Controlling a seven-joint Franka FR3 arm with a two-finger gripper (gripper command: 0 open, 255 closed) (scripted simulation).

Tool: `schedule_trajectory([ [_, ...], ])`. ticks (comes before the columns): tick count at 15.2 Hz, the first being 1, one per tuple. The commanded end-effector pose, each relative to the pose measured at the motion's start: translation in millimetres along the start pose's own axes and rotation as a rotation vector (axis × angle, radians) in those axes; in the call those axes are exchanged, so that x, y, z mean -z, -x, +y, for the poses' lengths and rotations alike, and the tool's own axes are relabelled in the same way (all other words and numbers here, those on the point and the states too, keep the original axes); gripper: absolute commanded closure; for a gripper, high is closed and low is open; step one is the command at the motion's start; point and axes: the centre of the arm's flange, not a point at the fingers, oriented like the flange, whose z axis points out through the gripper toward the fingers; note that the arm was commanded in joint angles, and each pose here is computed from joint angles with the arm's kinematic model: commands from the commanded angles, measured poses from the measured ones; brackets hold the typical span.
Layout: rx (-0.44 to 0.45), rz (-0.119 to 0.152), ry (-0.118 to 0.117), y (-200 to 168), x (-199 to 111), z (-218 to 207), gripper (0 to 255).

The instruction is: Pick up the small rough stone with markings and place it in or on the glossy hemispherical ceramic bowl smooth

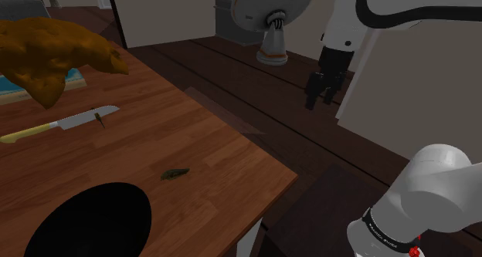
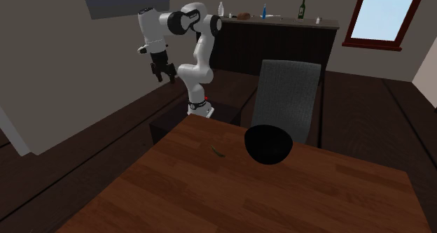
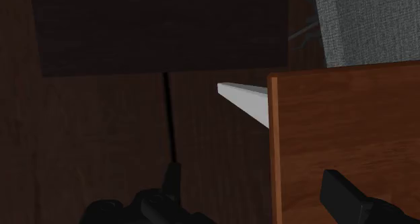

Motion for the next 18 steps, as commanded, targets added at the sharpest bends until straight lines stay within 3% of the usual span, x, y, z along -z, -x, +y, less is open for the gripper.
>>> schedule_trajectory([
  [1,0.000,0.000,0.000,0,0,0,0],
  [18,0.588,0.145,-0.245,-112,-121,-102,0],
])
